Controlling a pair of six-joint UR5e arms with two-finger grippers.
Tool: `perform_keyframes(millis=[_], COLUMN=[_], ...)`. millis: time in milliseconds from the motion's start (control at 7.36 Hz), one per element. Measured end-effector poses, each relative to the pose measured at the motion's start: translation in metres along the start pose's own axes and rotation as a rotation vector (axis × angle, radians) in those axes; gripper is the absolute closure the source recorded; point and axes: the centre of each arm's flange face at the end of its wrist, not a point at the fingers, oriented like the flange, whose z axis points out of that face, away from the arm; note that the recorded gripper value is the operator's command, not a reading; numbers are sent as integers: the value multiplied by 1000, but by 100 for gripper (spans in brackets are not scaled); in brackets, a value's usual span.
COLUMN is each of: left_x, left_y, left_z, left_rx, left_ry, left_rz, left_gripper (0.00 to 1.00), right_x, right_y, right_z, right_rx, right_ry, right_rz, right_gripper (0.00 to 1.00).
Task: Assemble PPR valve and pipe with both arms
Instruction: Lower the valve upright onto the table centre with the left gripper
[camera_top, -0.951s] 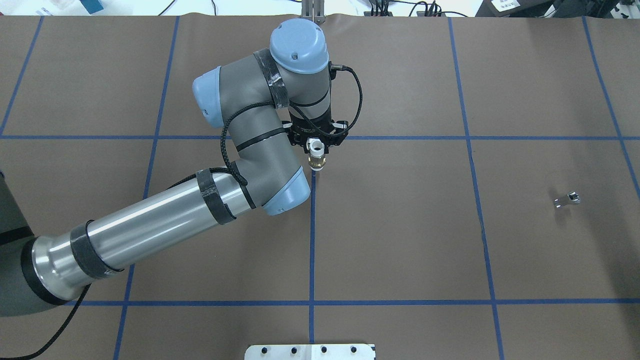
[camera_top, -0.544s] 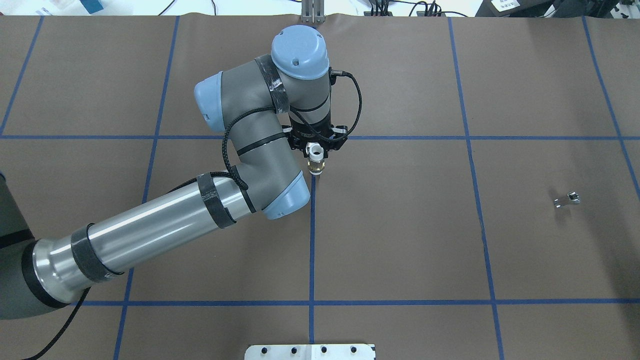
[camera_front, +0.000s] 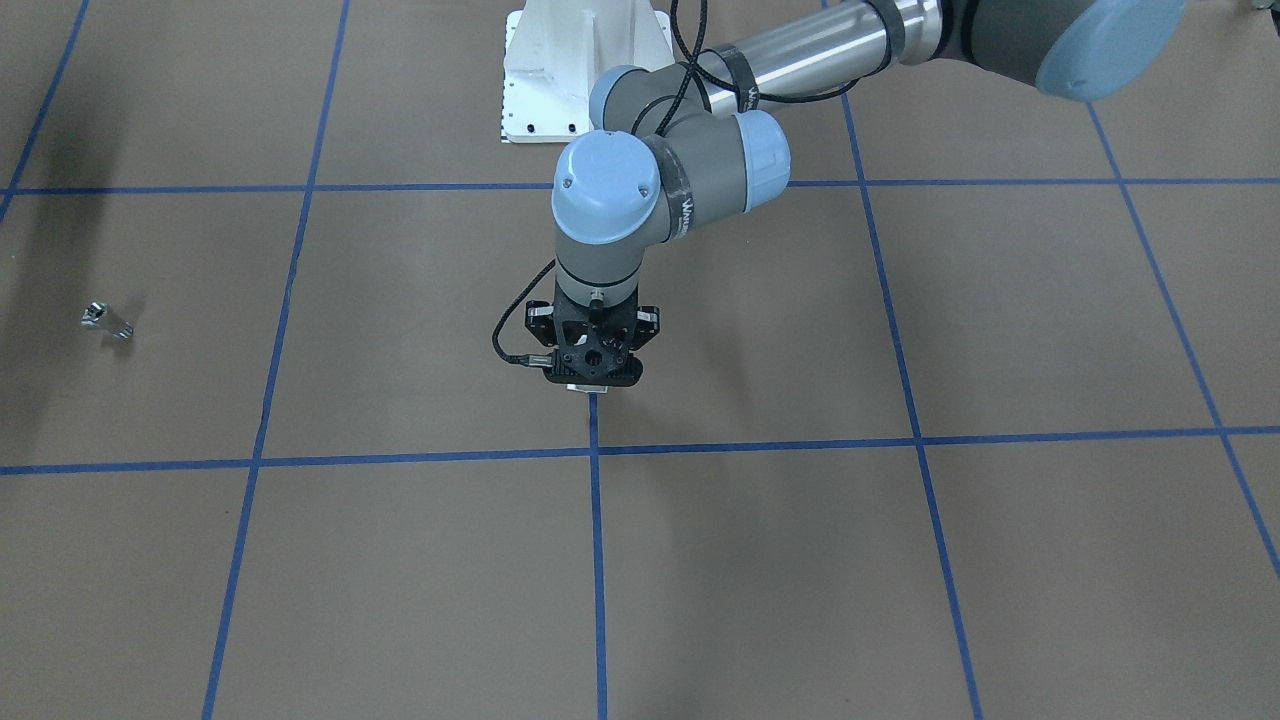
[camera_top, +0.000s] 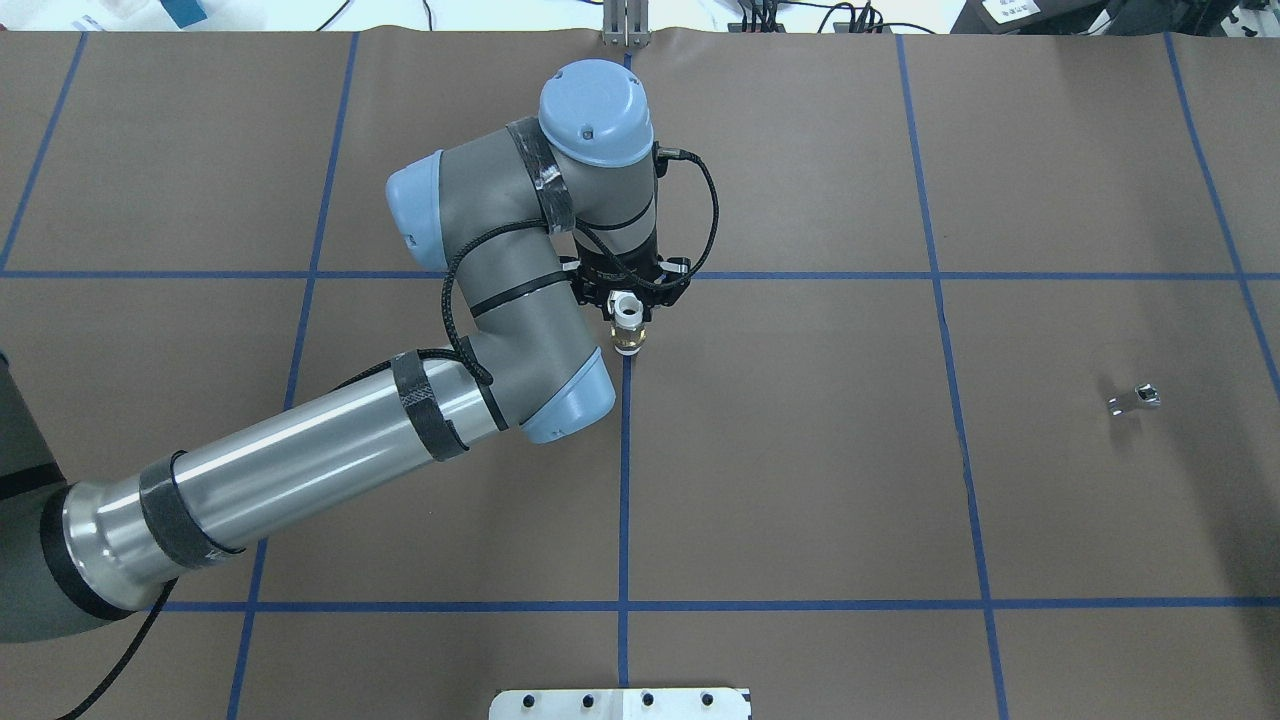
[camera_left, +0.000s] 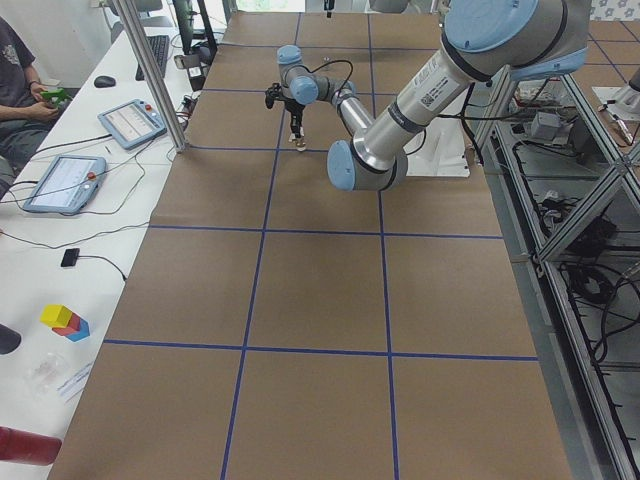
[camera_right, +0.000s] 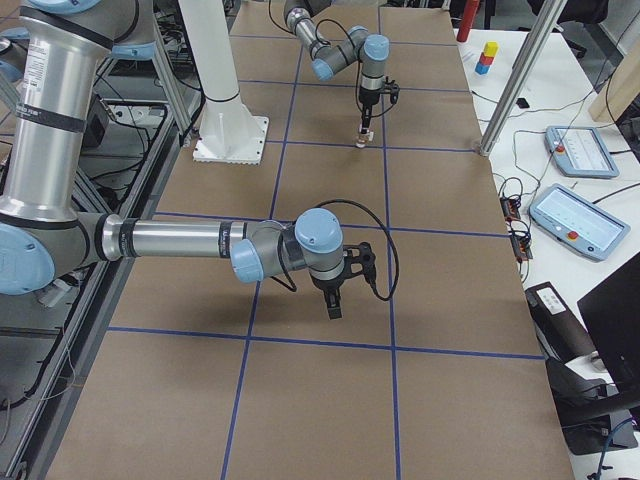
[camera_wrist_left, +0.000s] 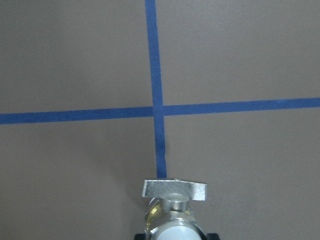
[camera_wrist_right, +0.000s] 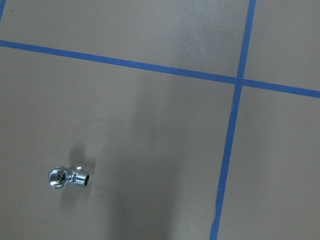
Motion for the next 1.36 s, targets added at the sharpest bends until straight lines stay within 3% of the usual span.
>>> perform_keyframes(millis=[544,680,816,1087,1359], left_x=[0,-1,-1,0,-1], left_y=[1,1,1,1,2], left_z=[1,1,2,2,3], left_rx=[-1,-1,-2,-2,-3], left_ry=[0,-1,-1,-1,-2], left_rz=[0,0,0,0,0], left_gripper=[99,88,84,46,28], right_x=[0,0,0,0,0], right_y=[0,0,-1,-1,-1], right_z=[0,0,0,0,0], right_rx=[0,0,0,0,0], right_ry=[1,1,1,0,0], right_rz=[1,1,1,2,1], right_gripper=[0,0,0,0,0])
